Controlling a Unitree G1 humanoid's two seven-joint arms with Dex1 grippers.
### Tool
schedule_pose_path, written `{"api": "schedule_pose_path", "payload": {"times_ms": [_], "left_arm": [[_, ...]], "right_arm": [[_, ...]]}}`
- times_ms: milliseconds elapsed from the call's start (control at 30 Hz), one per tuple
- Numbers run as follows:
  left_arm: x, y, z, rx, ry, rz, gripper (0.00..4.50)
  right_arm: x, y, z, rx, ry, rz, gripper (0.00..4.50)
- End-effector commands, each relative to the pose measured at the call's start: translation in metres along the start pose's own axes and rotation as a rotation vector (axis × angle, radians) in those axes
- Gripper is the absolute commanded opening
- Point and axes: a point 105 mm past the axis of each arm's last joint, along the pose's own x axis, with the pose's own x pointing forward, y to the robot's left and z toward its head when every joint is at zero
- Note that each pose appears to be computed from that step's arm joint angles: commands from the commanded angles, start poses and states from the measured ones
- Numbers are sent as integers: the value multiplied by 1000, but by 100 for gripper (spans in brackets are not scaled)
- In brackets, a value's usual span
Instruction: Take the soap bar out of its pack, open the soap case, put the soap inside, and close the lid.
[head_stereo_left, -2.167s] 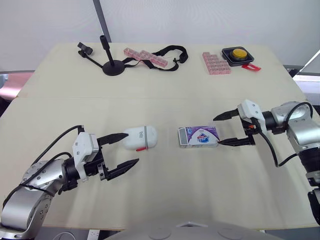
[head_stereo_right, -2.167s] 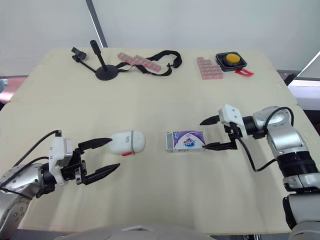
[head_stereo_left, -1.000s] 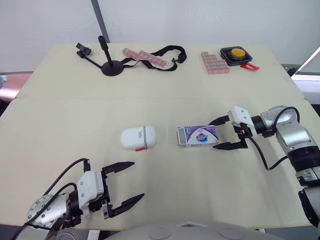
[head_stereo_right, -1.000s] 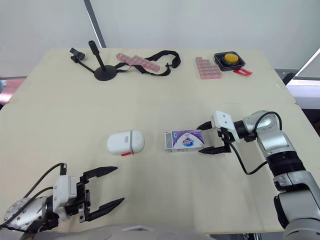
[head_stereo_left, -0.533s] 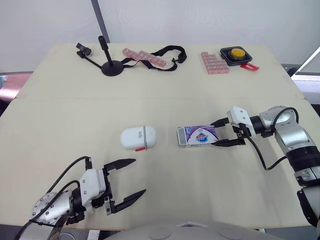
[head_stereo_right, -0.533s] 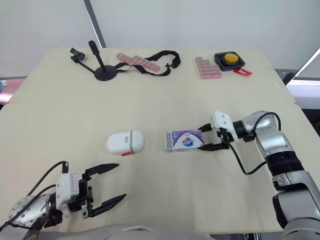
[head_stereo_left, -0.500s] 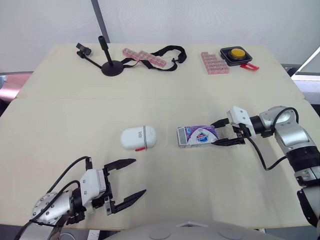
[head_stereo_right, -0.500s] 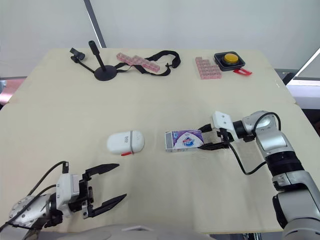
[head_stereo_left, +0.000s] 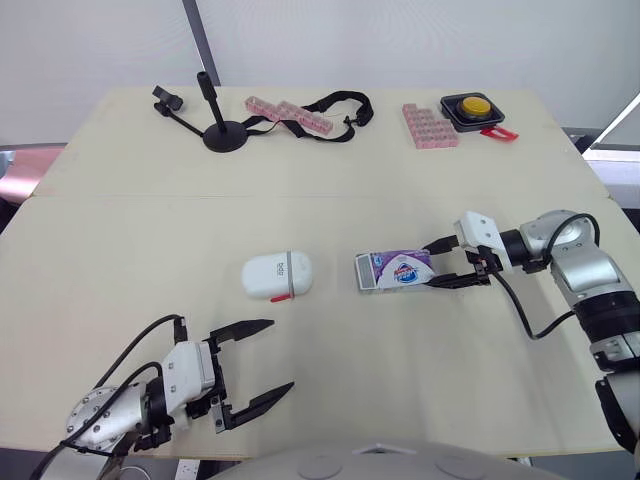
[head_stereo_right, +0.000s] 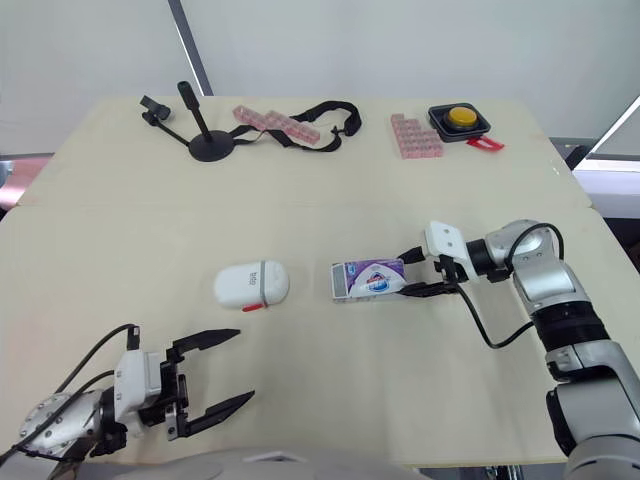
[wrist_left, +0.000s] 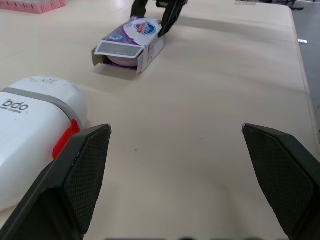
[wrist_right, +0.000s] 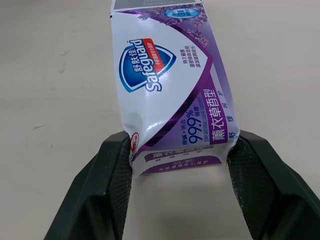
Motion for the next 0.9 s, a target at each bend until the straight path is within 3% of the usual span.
{"api": "schedule_pose_path", "payload": {"times_ms": [33, 467, 900], "left_arm": [[4, -4, 10, 30, -20, -15, 450], [8, 0, 15, 40, -25, -21, 450], [16, -2, 15, 36, -34, -28, 450]], "right_arm": [[-18, -11, 25, -56, 46, -34, 272], [-31, -12, 42, -142, 251, -16, 272], [-42, -11, 54, -184, 355, 7, 272]]}}
